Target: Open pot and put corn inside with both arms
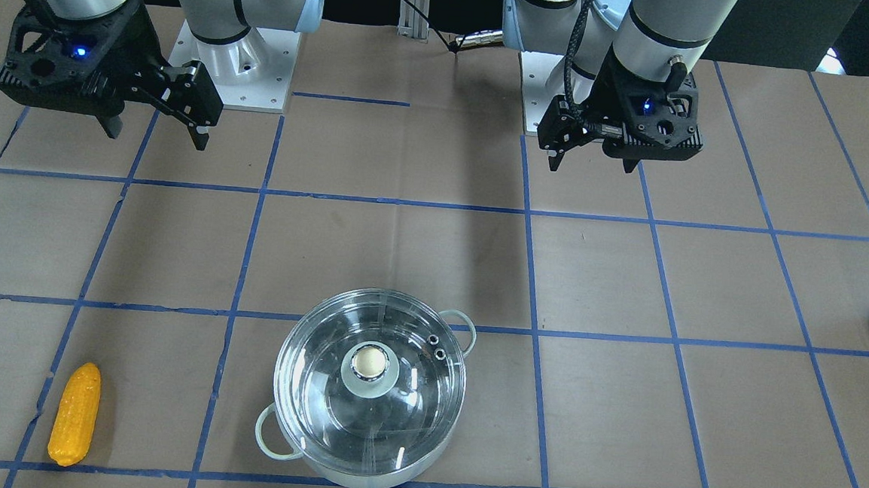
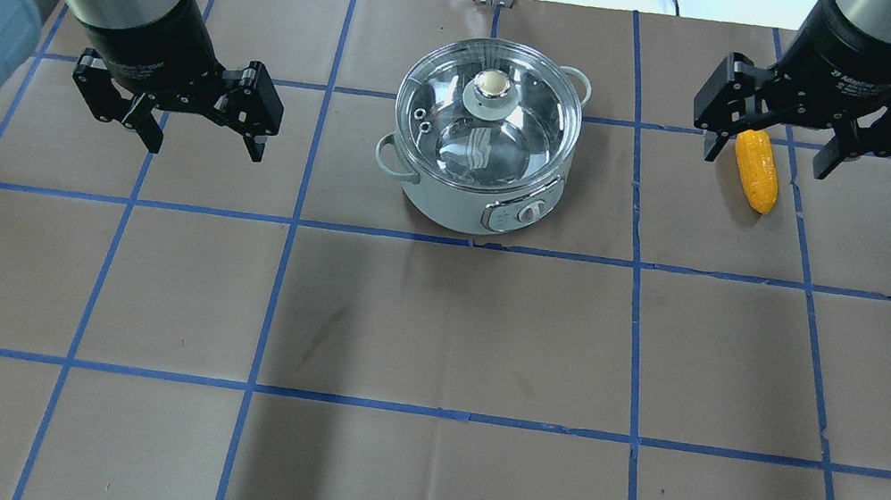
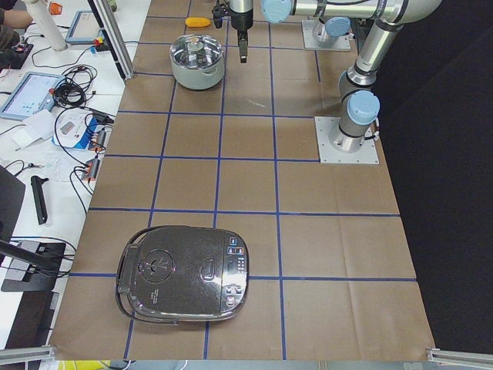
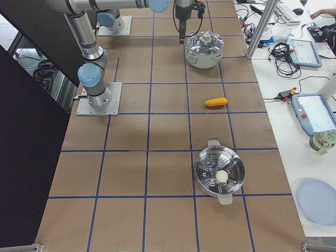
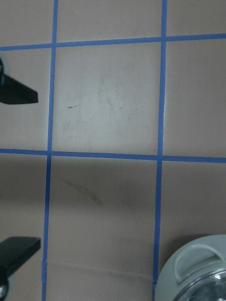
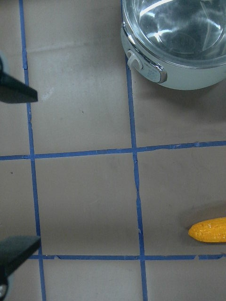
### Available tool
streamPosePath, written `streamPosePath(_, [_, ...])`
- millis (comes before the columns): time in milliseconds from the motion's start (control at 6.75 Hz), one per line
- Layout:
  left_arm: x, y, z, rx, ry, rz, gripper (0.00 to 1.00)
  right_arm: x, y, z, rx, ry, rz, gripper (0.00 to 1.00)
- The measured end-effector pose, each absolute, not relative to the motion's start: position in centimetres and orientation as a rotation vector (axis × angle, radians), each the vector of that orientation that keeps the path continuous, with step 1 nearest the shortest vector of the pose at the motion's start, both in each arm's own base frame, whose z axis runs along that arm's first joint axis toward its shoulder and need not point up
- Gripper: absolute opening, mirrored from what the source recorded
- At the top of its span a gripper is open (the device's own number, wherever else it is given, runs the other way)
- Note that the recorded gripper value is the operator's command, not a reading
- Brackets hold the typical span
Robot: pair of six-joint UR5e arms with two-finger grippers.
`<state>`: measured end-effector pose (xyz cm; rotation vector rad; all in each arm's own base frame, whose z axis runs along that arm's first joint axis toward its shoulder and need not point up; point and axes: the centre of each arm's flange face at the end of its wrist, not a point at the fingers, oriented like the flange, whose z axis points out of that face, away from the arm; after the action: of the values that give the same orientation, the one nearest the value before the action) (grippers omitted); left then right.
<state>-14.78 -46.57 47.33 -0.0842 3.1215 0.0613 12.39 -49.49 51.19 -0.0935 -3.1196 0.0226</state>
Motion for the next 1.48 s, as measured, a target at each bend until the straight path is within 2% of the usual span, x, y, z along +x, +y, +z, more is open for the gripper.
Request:
streamPosePath(889, [-14.4, -48.2, 47.9, -0.082, 3.126, -0.040, 1.00, 9.3, -50.5, 51.3, -0.149, -3.115, 0.013, 1.00])
streamPosePath(1037, [-14.4, -49.2, 47.7, -0.088, 3.124, -0.079, 1.00, 6.6, -51.1, 51.4, -0.149, -3.116, 0.008, 0.94])
streamPosePath(1185, [-14.5, -51.6, 47.6, -0.100, 3.117, -0.144, 1.00, 3.9, -52.5, 50.2, -0.045, -3.121, -0.013, 0.93])
streamPosePath(1481, [-17.9, -60.3, 48.4, -0.083, 3.111, -0.241, 1.00, -0.4, -58.5, 43.7, 0.142, -3.125, -0.044, 0.93])
